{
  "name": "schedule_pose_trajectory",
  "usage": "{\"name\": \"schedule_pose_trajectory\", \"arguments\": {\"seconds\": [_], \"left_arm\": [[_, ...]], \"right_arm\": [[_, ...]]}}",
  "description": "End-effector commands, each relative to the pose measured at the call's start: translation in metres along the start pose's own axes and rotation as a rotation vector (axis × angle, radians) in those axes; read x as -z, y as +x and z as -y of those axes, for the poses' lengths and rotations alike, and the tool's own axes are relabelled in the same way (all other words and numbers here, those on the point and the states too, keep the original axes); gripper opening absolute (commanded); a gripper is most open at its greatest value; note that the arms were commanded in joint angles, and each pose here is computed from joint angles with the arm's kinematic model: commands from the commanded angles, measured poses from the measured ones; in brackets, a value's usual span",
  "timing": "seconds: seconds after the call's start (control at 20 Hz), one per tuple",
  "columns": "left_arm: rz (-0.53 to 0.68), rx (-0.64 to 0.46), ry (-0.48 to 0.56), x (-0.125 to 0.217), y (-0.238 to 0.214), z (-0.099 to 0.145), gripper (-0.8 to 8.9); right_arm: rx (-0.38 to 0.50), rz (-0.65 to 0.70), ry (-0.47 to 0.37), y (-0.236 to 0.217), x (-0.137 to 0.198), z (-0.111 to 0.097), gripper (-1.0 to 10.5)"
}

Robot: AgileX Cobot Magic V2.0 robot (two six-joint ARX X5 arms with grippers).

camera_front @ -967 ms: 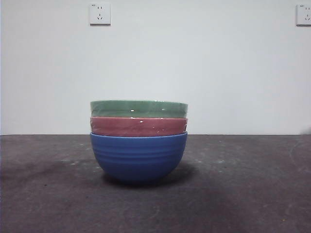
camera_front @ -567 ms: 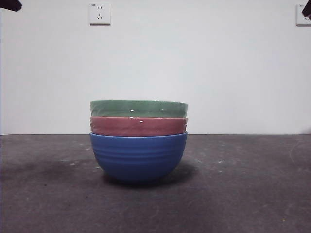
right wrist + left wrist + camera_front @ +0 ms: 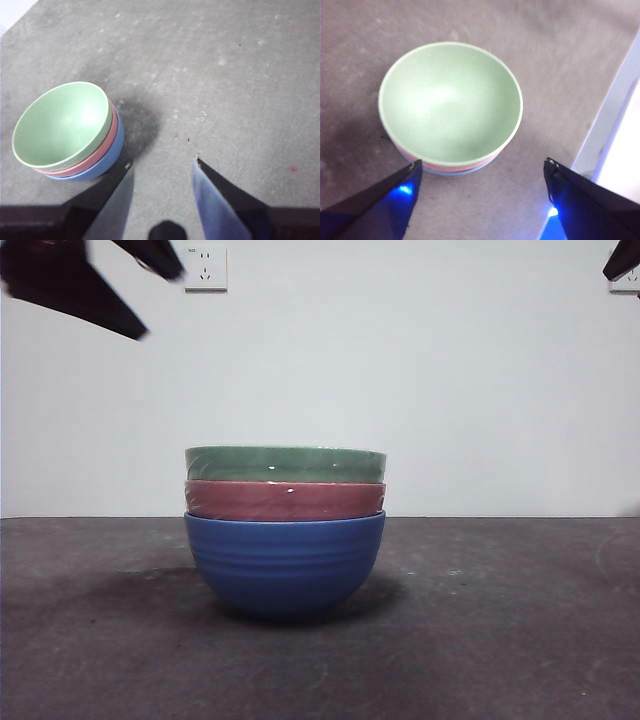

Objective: Pick up the green bowl on the top,put the green bowl on the left,pick up the red bowl in the middle,put the red bowl on the right

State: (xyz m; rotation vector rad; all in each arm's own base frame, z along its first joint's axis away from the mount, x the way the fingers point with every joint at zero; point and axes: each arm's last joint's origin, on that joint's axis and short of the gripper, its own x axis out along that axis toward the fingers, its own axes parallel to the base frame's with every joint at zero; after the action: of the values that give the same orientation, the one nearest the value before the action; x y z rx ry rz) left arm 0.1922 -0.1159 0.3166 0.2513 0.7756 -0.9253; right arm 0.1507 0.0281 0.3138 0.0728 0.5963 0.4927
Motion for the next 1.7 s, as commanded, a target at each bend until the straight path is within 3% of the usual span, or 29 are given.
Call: {"name": "schedule_pose_trajectory", "arguments": {"seconds": [0.05, 0.4, 0.75, 0.9, 1.0, 1.2, 1.35, 1.7], "left_arm": [[-0.093, -0.014, 0.144, -0.016, 0.022, 0.008, 4.08], [-0.266, 0.042, 0.338, -0.033, 0.095, 0.024, 4.04], [-0.338, 0.065, 0.368, -0.026, 0.124, 0.026, 3.99], [-0.340, 0.063, 0.368, -0.027, 0.123, 0.026, 2.26], [-0.338, 0.062, 0.369, -0.027, 0.122, 0.027, 1.79], [-0.344, 0.064, 0.367, -0.026, 0.122, 0.027, 1.74], [-0.347, 0.065, 0.367, -0.026, 0.122, 0.027, -0.07], [-0.335, 0.065, 0.368, -0.045, 0.106, 0.030, -0.08]], "right_arm": [[-0.004, 0.001, -0.006, 0.001, -0.001, 0.000, 1.9], [-0.004, -0.009, -0.002, 0.003, -0.001, 0.001, 1.9], [-0.004, -0.009, -0.002, 0.003, -0.001, 0.001, 1.9], [-0.004, -0.009, -0.002, 0.003, -0.001, 0.001, 1.9], [-0.003, -0.010, -0.002, 0.003, -0.001, 0.001, 1.9], [-0.003, -0.012, 0.000, 0.004, -0.001, 0.001, 1.9], [-0.002, -0.013, 0.000, 0.004, -0.001, 0.001, 1.9], [-0.002, -0.013, 0.000, 0.004, -0.001, 0.001, 1.9]]}}
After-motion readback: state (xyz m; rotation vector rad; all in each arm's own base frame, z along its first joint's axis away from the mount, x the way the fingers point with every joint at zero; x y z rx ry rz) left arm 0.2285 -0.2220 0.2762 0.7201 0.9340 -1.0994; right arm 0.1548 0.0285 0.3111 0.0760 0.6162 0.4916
